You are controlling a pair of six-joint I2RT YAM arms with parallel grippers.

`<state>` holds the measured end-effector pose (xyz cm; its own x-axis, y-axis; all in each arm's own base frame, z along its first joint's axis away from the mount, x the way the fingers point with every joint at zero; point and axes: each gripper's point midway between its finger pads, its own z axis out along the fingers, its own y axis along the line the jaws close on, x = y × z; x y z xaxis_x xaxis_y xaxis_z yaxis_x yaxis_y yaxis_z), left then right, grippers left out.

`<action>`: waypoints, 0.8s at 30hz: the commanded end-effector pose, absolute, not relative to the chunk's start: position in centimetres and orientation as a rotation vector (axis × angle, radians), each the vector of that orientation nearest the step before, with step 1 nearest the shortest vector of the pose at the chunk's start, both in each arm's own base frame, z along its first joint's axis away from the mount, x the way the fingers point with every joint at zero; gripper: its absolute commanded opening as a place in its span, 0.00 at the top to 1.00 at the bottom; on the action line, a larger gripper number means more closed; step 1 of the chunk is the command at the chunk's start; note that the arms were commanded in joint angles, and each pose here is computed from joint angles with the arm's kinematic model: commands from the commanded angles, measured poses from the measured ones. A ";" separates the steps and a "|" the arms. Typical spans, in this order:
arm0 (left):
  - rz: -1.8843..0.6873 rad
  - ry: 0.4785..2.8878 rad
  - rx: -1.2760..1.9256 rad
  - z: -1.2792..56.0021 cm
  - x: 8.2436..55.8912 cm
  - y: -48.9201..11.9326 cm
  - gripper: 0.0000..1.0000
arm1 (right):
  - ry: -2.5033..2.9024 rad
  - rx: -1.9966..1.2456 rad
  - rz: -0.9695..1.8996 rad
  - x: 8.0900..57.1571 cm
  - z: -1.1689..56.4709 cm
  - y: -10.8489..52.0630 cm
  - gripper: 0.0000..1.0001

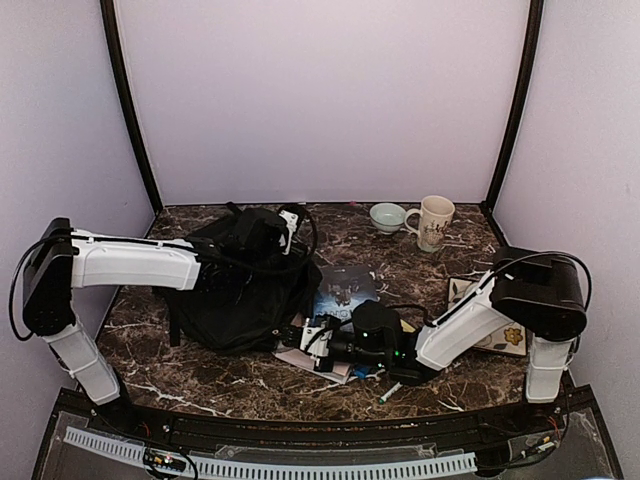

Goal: Pack the student bag
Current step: Unzip the largest pocket of the student bag.

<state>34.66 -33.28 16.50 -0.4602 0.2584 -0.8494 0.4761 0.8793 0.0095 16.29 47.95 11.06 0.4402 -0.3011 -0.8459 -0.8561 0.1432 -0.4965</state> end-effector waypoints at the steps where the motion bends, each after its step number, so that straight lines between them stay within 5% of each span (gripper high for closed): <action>1: -0.265 2.044 0.389 19.3 38.1 -32.4 1.00 | 0.992 -1.497 0.679 12.3 12.1 48.3 1.00; 24: -0.343 2.039 0.342 23.2 37.7 -31.9 1.00 | 0.947 -1.553 0.660 9.2 10.5 51.6 1.00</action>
